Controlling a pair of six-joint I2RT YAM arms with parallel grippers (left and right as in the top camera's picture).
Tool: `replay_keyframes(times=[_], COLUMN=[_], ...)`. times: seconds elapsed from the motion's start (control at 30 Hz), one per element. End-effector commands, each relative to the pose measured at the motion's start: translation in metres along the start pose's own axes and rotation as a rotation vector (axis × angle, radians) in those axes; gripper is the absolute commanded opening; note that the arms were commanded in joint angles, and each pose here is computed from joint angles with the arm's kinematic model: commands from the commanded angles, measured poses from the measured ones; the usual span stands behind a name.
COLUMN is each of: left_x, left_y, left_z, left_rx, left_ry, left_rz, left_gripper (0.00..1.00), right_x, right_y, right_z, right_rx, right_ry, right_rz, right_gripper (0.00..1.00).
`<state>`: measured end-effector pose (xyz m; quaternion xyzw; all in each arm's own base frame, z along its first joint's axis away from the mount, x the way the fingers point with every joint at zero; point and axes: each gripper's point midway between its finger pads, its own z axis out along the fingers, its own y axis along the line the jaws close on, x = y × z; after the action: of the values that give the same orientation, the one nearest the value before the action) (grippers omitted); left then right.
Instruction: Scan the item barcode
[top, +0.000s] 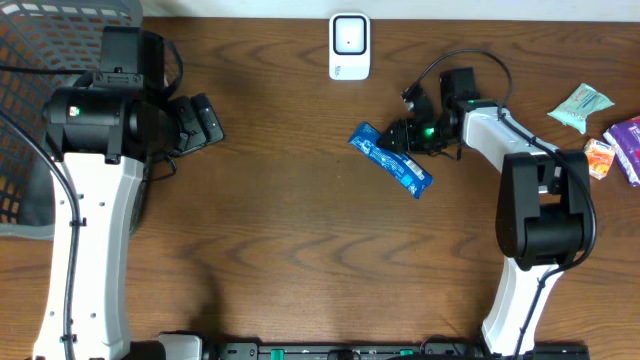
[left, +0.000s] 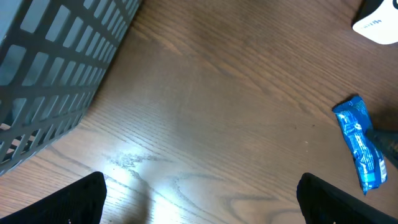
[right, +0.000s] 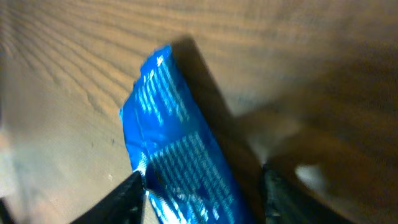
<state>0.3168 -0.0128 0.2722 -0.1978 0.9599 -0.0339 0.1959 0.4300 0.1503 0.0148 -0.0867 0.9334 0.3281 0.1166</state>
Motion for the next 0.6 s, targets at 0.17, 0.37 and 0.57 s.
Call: replay_keyframes(times=[0.17, 0.37, 0.57], left_x=[-0.002, -0.002, -0.002], left_y=[0.004, 0.004, 0.004], left_z=[0.001, 0.001, 0.001], left_rx=[-0.018, -0.018, -0.018], left_ry=[-0.004, -0.004, -0.004], left_rz=[0.002, 0.002, 0.002], left_gripper=[0.98, 0.98, 0.98], right_x=[0.038, 0.050, 0.071], right_y=[-0.006, -0.001, -0.003], right_z=[0.013, 0.013, 0.016], right_rx=[-0.028, -0.034, 0.038], right_ry=[0.140, 0.189, 0.275], right_rz=[0.030, 0.050, 0.036], right_gripper=[0.42, 0.47, 0.60])
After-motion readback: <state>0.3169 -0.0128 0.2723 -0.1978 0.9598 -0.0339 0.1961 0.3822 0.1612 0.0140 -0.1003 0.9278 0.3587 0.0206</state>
